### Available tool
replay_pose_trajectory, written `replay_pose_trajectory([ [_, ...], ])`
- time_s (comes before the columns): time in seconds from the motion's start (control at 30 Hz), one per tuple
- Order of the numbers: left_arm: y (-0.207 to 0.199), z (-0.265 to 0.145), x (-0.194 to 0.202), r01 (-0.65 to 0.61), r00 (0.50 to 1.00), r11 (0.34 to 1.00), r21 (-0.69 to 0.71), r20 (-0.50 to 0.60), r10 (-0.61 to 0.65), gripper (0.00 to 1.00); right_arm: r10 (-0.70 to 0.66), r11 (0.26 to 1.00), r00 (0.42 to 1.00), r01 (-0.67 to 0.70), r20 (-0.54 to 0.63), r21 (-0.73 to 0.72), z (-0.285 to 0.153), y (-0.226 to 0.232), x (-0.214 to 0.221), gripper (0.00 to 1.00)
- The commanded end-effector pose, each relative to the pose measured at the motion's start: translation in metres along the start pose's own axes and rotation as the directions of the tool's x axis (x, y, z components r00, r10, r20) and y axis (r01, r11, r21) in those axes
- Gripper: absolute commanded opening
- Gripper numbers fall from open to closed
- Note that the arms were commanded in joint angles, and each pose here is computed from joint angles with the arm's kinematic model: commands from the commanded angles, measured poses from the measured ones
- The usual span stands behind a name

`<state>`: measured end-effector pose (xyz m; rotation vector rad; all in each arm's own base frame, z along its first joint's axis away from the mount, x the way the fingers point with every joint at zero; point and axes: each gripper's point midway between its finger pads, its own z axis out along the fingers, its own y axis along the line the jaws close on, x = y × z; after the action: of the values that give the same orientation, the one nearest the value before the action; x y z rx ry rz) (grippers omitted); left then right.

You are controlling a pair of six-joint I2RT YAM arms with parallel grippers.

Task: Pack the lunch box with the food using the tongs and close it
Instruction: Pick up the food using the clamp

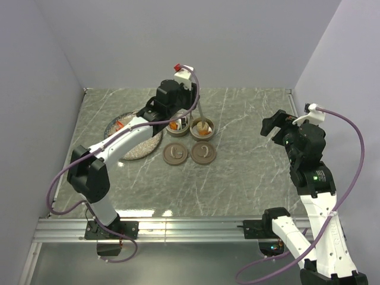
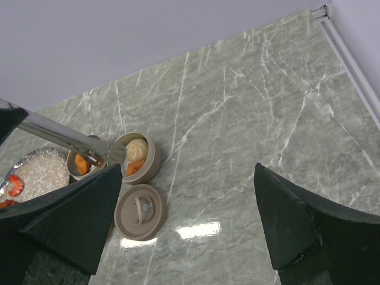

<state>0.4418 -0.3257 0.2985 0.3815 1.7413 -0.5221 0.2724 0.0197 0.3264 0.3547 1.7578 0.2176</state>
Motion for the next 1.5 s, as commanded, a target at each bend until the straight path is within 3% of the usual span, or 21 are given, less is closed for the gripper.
replay_pose_trajectory([
  [0.0, 0.034, -0.037, -0.059, 0.010, 0.989, 0.996, -0.088, 0.148, 0.003, 0.44, 0.007, 1.000, 1.000, -0.007, 0.021, -0.013, 0.002, 0.003, -0.005, 0.99],
  [0.1, 0.072, -0.062, -0.073, 0.033, 0.983, 0.986, -0.164, 0.184, -0.002, 0.45, 0.003, 1.000, 1.000, -0.003, 0.019, -0.015, 0.004, 0.004, -0.003, 0.99],
  [0.33, 0.170, -0.126, -0.051, 0.069, 0.990, 0.906, -0.418, 0.142, -0.010, 0.47, 0.009, 0.999, 1.000, -0.008, 0.015, -0.035, 0.010, 0.007, 0.001, 0.99],
  [0.47, 0.214, -0.171, -0.037, 0.130, 0.987, 0.784, -0.607, 0.157, -0.043, 0.48, 0.011, 0.999, 1.000, -0.011, -0.005, -0.052, 0.018, 0.011, 0.007, 0.99],
  [0.57, 0.228, -0.186, -0.019, 0.157, 0.985, 0.725, -0.671, 0.157, -0.068, 0.49, 0.013, 0.998, 1.000, -0.013, -0.008, -0.067, 0.023, 0.015, 0.006, 0.99],
  [0.8, 0.265, -0.237, 0.003, 0.222, 0.975, 0.501, -0.836, 0.207, -0.086, 0.49, 0.014, 0.995, 1.000, -0.015, -0.017, -0.095, 0.030, 0.023, 0.004, 0.99],
  [0.97, 0.283, -0.255, 0.021, 0.271, 0.963, 0.437, -0.858, 0.241, -0.124, 0.50, 0.018, 0.995, 1.000, -0.020, -0.020, -0.102, 0.030, 0.024, 0.006, 0.99],
  [1.2, 0.288, -0.253, 0.034, 0.329, 0.944, 0.457, -0.826, 0.293, -0.150, 0.51, 0.011, 0.995, 1.000, -0.012, -0.016, -0.102, 0.028, 0.024, 0.002, 0.99],
  [1.33, 0.287, -0.241, 0.035, 0.301, 0.953, 0.524, -0.796, 0.265, -0.145, 0.51, 0.009, 0.995, 1.000, -0.011, -0.016, -0.103, 0.028, 0.025, 0.001, 0.99],
  [1.37, 0.283, -0.232, 0.031, 0.304, 0.952, 0.572, -0.761, 0.271, -0.146, 0.51, 0.011, 0.995, 1.000, -0.012, -0.016, -0.102, 0.028, 0.025, 0.001, 0.99],
  [1.47, 0.278, -0.225, 0.031, 0.299, 0.954, 0.609, -0.735, 0.255, -0.160, 0.51, 0.010, 0.995, 1.000, -0.011, -0.011, -0.102, 0.027, 0.025, -0.001, 0.99],
])
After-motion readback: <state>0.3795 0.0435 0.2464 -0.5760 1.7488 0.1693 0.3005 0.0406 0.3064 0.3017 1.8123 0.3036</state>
